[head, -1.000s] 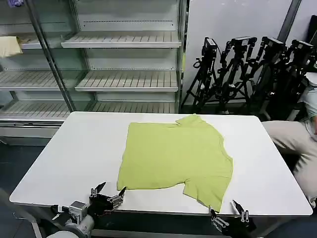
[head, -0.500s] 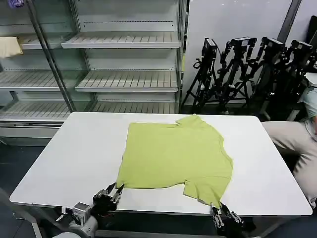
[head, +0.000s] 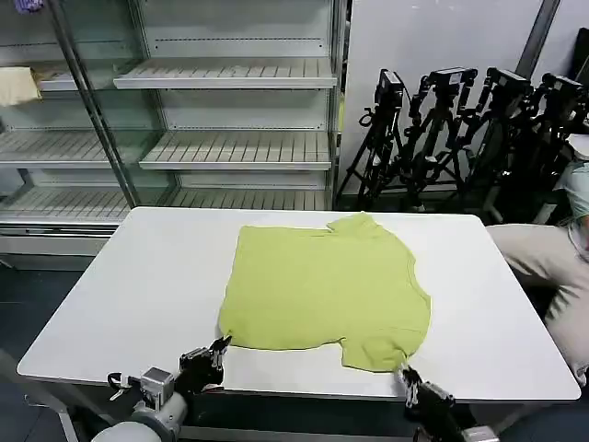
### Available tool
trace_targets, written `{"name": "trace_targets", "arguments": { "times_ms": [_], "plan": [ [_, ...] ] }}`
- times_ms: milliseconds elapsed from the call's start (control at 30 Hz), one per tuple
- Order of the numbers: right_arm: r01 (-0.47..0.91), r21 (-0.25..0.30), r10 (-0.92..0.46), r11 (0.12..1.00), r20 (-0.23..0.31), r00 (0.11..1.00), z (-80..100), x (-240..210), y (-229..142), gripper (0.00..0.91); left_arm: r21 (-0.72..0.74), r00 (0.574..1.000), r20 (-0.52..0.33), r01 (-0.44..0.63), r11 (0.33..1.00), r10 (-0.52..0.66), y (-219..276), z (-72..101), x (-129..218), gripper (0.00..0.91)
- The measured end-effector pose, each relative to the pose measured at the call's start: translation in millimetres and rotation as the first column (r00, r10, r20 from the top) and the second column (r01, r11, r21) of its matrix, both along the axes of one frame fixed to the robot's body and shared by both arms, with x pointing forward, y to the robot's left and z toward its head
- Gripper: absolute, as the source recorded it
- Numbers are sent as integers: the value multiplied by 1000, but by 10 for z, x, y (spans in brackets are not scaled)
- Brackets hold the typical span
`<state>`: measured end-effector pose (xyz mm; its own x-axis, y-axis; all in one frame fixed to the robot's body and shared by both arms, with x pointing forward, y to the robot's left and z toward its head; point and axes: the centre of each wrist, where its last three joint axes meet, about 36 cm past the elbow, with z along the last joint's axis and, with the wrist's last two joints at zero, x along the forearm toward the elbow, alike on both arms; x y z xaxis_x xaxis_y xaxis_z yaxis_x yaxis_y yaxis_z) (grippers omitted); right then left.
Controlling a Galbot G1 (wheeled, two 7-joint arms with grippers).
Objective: Fold and organize the clothes.
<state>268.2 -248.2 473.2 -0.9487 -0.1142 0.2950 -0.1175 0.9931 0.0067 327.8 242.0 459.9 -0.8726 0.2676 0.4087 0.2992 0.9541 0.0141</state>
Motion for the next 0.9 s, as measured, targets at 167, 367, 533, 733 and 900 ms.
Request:
{"name": "trace_targets", "arguments": {
  "times_ms": [167,367,533,733,900],
  "plan": [
    [4,2,-4,1000,32,999,38,303,-15,0,-25,999,34,-5,1000,6,-15,50,206,10],
    [6,5,-6,1000,62,998,9,683,16,0,-47,999,53,-3,999,5,-60,36,469,10],
    [8,3,-8,1000,72,997,-38,973,42,0,-47,998,57,-4,999,7,-72,-3,694,10],
    [7,-8,-6,1000,80,997,-109,1264,71,0,-50,999,52,-2,999,5,-106,-57,935,10],
    [17,-25,-15,1000,87,996,-142,1463,39,0,-47,999,53,-1,999,3,-116,-75,1091,10]
  ]
}}
